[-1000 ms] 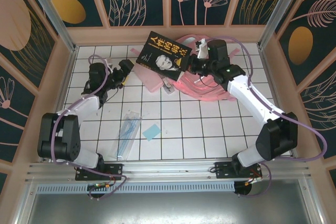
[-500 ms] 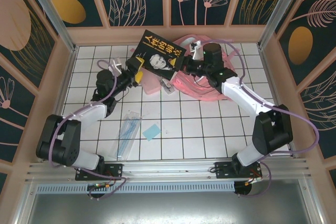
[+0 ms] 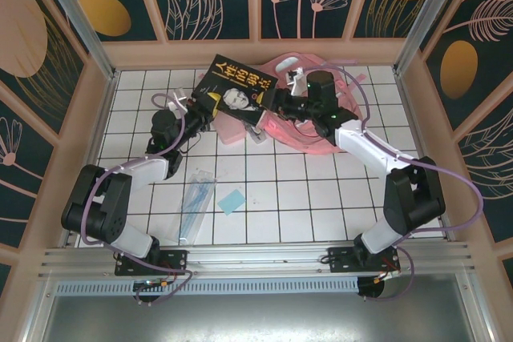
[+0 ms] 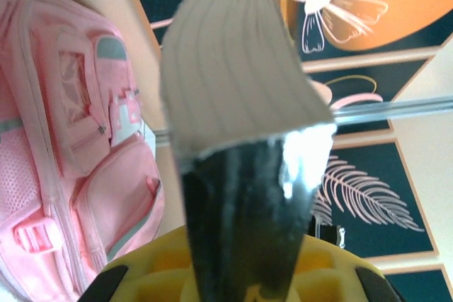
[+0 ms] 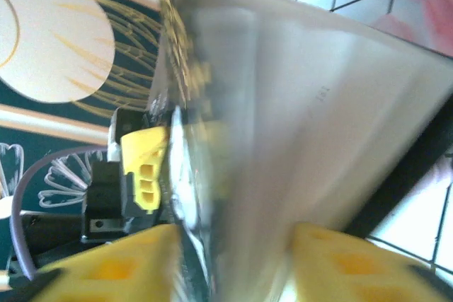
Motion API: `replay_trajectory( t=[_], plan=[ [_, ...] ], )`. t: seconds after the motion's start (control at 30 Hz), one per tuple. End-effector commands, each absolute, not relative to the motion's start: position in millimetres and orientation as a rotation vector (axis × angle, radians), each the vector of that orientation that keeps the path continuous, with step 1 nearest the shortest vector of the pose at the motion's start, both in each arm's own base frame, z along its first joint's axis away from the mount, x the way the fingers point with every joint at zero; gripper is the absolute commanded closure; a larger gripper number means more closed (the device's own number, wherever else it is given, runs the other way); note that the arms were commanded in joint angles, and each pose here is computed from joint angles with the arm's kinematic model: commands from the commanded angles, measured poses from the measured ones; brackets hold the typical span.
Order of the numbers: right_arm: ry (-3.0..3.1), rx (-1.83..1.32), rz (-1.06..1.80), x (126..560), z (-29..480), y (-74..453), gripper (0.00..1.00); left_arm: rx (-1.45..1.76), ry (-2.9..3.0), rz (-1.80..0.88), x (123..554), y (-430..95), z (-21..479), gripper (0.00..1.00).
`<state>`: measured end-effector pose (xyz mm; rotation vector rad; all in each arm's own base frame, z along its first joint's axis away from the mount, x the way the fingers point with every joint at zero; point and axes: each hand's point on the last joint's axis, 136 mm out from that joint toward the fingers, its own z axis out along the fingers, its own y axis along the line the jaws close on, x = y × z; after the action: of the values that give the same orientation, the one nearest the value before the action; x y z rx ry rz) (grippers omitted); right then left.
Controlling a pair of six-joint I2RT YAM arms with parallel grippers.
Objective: Pack the student bag
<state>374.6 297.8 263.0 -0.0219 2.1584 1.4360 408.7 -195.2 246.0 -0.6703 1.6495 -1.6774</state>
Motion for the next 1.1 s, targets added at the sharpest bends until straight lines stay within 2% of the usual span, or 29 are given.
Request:
replay_trajectory(
  t=[0.0,0.13,0.37,0.57,0.67,0.77,0.87,0.9,0.93,0.97,1.0,1.03,1.07],
  plan=[
    [2.093,0.043,1.309,385.9,278.4,270.9,0.01,-0.667,1.467,-1.669,417.2,-180.5,277.7,1.00],
    [2.084,0.074,1.373,377.8,271.9,266.1,0.01,-0.661,1.381,-1.678,420.1,-180.9,292.4,1.00],
    [2.045,0.023,1.631,357.8,258.7,307.0,0.01,-0.638,1.358,-1.736,416.0,-199.7,294.3,1.00],
    [1.955,0.003,1.738,362.7,266.8,326.4,0.02,-0.627,1.392,-1.778,405.3,-216.4,286.0,1.00],
    [1.921,-0.009,1.702,372.2,275.5,324.9,0.19,-0.638,1.412,-1.786,400.1,-219.4,279.2,1.00],
    [1.926,0.021,1.616,385.2,275.2,315.5,0.50,-0.647,1.433,-1.788,397.5,-220.1,272.8,1.00],
    [1.908,0.057,1.560,394.5,276.2,301.7,0.92,-0.644,1.456,-1.793,396.0,-222.9,269.0,1.00],
    [1.905,0.062,1.548,396.2,276.7,298.3,1.00,-0.635,1.466,-1.792,396.4,-224.9,268.6,1.00],
    [1.904,0.065,1.535,397.7,277.8,294.8,1.00,-0.606,1.487,-1.791,396.9,-229.6,269.6,1.00],
    [1.902,0.061,1.520,398.3,279.7,290.7,1.00,-0.566,1.532,-1.784,398.6,-237.4,269.1,0.89],
    [1.905,0.064,1.496,399.7,280.3,284.7,1.00,-0.520,1.590,-1.763,401.3,-246.5,267.2,0.68],
    [1.911,0.080,1.453,402.2,280.0,274.2,1.00,-0.457,1.675,-1.715,405.7,-258.1,263.1,0.40],
    [1.915,0.103,1.397,405.2,280.1,260.6,1.00,-0.397,1.772,-1.644,408.6,-270.4,254.6,0.27]
  ],
)
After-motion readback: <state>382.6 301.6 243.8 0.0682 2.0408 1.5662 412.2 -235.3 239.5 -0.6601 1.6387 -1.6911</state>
